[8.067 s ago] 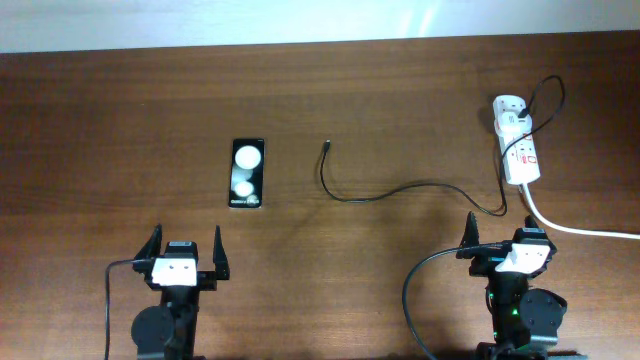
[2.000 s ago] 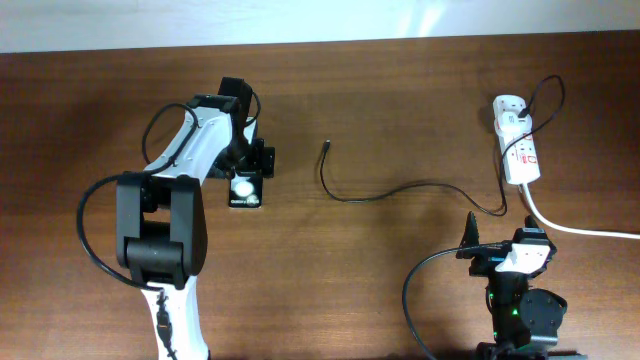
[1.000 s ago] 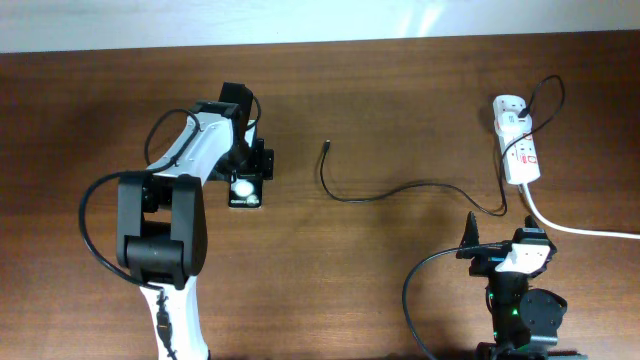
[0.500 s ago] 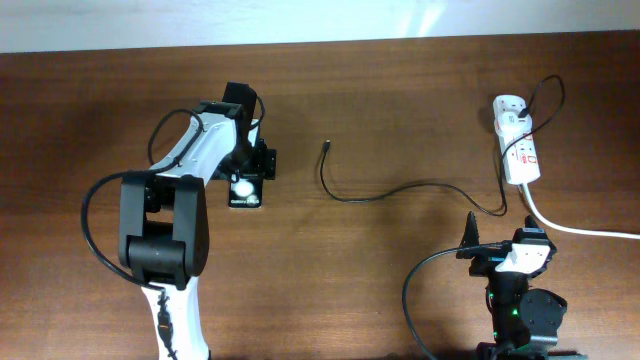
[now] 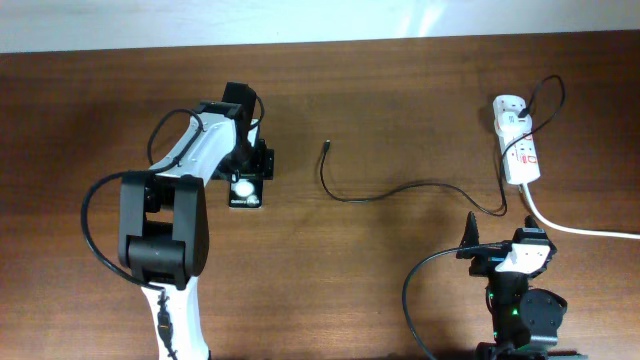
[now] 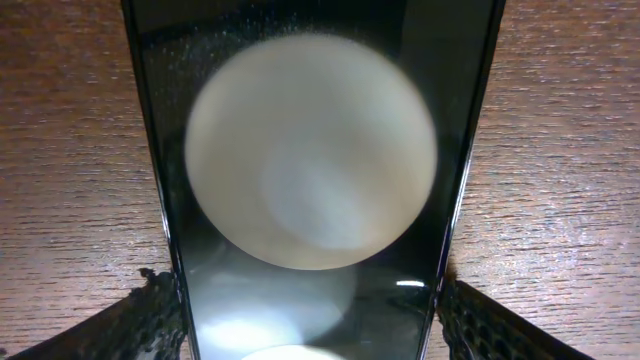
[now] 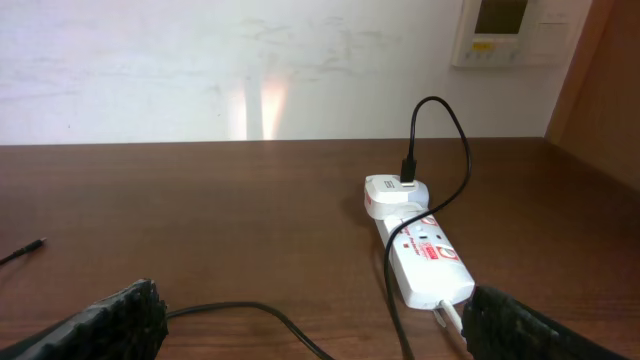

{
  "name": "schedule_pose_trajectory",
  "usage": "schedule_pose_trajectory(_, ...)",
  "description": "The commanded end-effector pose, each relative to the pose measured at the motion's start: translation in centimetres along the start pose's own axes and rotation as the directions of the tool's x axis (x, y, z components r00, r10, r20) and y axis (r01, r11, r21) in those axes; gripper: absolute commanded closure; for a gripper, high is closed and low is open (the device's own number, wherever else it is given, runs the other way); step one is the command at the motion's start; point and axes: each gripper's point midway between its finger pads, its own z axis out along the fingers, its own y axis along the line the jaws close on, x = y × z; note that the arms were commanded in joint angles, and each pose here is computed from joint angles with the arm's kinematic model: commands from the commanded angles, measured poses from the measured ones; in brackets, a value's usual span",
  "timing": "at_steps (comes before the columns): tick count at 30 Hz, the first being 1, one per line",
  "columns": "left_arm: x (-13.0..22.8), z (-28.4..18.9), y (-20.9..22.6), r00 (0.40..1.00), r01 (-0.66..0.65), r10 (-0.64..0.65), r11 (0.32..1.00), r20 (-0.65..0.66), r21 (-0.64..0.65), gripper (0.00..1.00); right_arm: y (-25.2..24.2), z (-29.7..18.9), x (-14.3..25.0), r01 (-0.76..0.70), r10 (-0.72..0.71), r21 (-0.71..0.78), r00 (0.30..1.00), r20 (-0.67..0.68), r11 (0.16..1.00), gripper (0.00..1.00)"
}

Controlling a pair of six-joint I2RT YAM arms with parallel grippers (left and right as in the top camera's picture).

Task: Plug charger to phone and switch on socket
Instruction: 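Lower the left gripper and close it on the phone's long edges, then lift the phone with the left gripper and tilt it upright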

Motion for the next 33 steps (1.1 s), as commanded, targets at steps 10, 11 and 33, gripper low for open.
schedule_pose_trajectory(10,0.6,1.0,-0.2,1.000,0.006,-0.006,1.000,-0.027,0.001,0.26,0.0,0.0,0.2,0.007,-0.007,0.002,1.000,-0.002,1.000,0.01)
schedule_pose_trajectory(11,0.6,1.0,-0.2,1.000,0.006,-0.006,1.000,-0.027,0.001,0.26,0.0,0.0,0.2,0.007,-0.007,0.002,1.000,-0.002,1.000,0.01)
schedule_pose_trajectory(33,-0.7,-1.4,-0.4,1.000,0.006,-0.006,1.000,-0.010,0.003,0.26,0.0,0.0,0.2,0.007,-0.007,0.002,1.000,-0.002,1.000,0.01)
